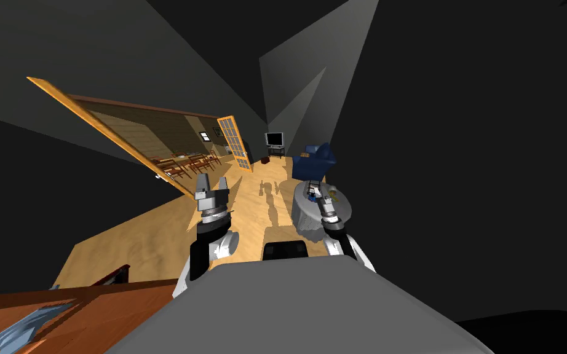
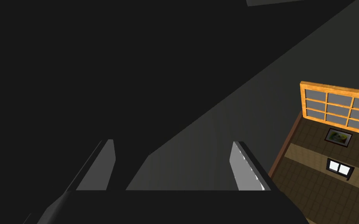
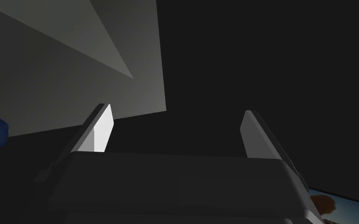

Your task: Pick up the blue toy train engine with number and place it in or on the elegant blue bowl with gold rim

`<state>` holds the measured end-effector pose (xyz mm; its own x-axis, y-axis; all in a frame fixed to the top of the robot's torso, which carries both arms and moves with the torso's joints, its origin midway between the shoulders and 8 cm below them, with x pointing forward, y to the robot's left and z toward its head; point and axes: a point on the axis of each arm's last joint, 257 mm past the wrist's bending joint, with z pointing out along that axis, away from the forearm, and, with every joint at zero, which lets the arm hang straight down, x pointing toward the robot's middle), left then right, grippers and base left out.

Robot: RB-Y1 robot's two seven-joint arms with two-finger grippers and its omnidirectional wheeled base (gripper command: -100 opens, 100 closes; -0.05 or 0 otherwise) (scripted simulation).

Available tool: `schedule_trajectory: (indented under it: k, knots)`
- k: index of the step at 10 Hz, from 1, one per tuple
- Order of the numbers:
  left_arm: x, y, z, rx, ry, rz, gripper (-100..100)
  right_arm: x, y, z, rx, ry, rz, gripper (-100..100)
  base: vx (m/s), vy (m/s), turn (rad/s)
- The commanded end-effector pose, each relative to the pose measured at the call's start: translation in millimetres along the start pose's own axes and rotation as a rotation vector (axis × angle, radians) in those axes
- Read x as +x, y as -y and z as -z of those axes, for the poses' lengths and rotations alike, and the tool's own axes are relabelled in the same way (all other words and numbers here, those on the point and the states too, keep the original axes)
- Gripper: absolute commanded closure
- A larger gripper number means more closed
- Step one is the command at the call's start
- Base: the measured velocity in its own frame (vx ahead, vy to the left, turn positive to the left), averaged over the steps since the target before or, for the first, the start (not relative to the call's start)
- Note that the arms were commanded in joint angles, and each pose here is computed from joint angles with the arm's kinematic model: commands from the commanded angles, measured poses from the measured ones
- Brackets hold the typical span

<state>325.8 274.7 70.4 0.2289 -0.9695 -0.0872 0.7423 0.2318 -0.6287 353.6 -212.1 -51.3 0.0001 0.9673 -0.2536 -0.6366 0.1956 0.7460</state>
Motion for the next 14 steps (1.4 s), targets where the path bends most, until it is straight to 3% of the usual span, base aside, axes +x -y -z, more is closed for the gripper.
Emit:
schedule_trajectory:
  k: [1,4,5,6,7,8,9,10,13,14]
  knots:
    - [0.0,0.0,0.0,0.000,0.000,0.000,0,14.8,13.0,8.2,0.017,-0.054,0.017,-100,-0.049,0.075,0.127]
    - [0.0,0.0,0.0,0.000,0.000,0.000,0,40.6,34.7,22.6,0.041,-0.158,0.052,-100,-0.075,0.062,0.135]
    - [0.0,0.0,0.0,0.000,0.000,0.000,0,40.8,36.9,23.8,0.046,-0.159,0.052,-100,-0.035,0.037,0.072]
    - [0.0,0.0,0.0,0.000,0.000,0.000,0,53.1,45.0,30.7,0.049,-0.215,0.074,-100,-0.037,0.051,0.127]
    - [0.0,0.0,0.0,0.000,0.000,0.000,0,53.5,50.2,33.7,0.062,-0.217,0.074,-100,-0.034,0.039,0.079]
    - [0.0,0.0,0.0,0.000,0.000,0.000,0,65.1,58.9,41.8,0.064,-0.278,0.099,-100,-0.048,0.043,0.148]
    - [0.0,0.0,0.0,0.000,0.000,0.000,0,65.5,64.3,45.2,0.078,-0.280,0.098,-100,-0.040,0.037,0.070]
    - [0.0,0.0,0.0,0.000,0.000,0.000,0,75.9,76.5,56.3,0.087,-0.345,0.126,-100,-0.040,0.054,0.166]
    - [0.0,0.0,0.0,0.000,0.000,0.000,0,84.6,94.6,72.1,0.111,-0.415,0.158,-100,-0.023,0.044,0.100]
    - [0.0,0.0,0.0,0.000,0.000,0.000,0,91.1,104.5,82.3,0.110,-0.483,0.194,-100,-0.031,0.043,0.152]
